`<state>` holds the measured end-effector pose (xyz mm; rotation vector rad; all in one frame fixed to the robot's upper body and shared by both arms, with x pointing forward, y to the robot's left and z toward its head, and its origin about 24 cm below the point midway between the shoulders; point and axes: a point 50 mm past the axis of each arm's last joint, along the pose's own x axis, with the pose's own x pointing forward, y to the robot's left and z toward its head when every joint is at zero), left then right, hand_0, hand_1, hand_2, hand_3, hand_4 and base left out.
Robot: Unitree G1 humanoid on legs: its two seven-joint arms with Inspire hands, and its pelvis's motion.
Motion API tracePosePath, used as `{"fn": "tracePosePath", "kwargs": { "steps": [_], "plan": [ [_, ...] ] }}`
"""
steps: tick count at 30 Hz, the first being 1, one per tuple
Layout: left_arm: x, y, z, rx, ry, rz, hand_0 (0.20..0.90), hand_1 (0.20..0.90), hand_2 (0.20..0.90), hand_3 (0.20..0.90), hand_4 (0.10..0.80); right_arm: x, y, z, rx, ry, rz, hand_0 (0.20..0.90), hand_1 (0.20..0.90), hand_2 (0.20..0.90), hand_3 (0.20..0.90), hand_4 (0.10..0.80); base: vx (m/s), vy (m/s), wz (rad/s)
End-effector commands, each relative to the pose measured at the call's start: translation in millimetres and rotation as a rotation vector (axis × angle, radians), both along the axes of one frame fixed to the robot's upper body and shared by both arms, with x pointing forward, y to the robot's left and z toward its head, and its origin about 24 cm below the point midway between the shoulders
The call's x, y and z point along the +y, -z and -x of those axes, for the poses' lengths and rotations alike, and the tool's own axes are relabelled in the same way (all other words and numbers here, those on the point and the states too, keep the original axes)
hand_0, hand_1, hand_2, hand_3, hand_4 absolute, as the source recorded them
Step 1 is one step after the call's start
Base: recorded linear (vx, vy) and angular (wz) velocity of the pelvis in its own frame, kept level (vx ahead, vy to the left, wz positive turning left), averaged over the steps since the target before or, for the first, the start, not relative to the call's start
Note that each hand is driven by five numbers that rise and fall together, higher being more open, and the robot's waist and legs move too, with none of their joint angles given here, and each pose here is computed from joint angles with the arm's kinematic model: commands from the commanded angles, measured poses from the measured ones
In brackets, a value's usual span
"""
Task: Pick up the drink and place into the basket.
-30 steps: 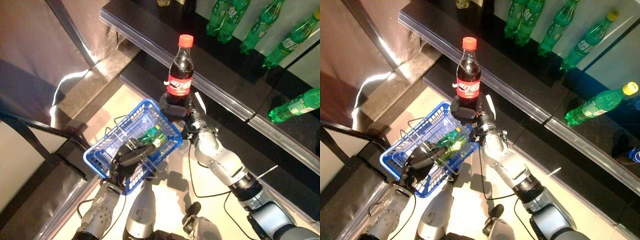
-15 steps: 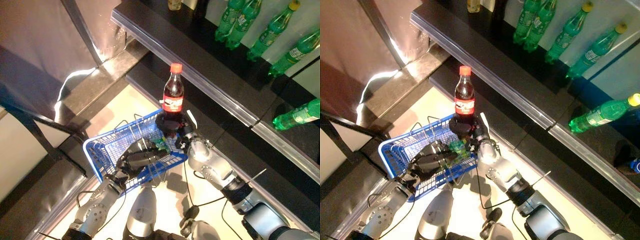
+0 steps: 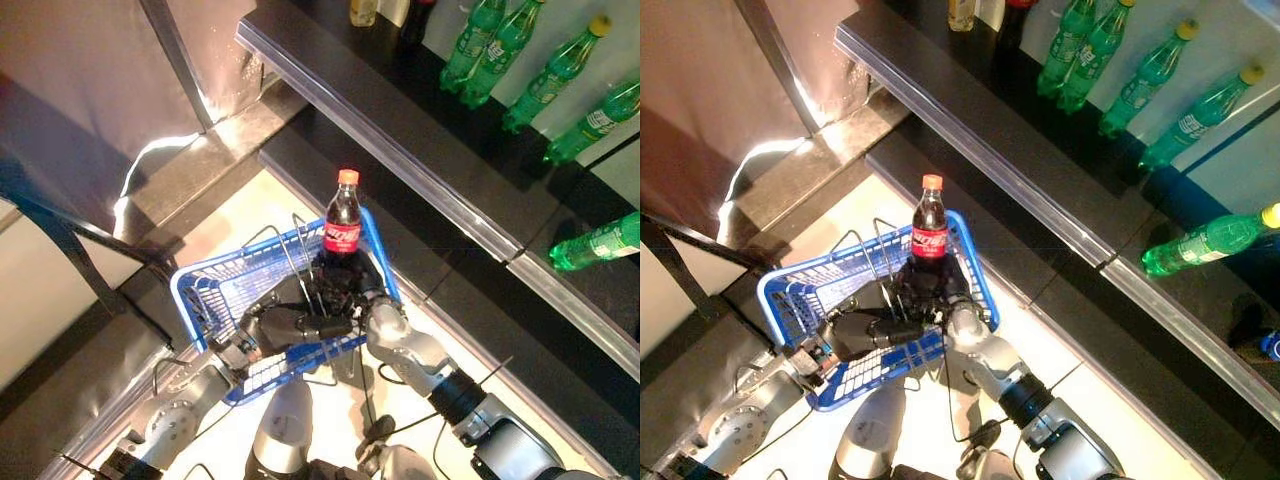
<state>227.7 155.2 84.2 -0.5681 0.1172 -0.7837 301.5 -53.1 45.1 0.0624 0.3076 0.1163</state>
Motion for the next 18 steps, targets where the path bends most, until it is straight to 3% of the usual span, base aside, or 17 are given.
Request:
{"fn": "tracePosePath", "kwargs": {
  "steps": [1, 10, 18],
  "plan": [
    [-45, -125, 37, -0.745, 0.416, 0.476, 0.3, 0.3, 0.3, 0.2, 0.1, 43, 3, 21, -0.042, -0.056, -0.132, 0.3, 0.3, 0.3, 0.2, 0.1, 0.042, -0.026, 0.03],
    [-27, -143, 47, -0.941, 0.414, 0.458, 0.3, 0.3, 0.3, 0.2, 0.1, 37, 38, 33, 0.091, 0.041, -0.197, 0.3, 0.3, 0.3, 0.2, 0.1, 0.038, -0.023, 0.0],
    [-24, -153, 56, -1.021, 0.482, 0.511, 0.3, 0.3, 0.3, 0.2, 0.1, 44, 54, 43, 0.182, -0.033, -0.281, 0.3, 0.3, 0.3, 0.2, 0.1, 0.022, -0.024, 0.04]
  ]
}}
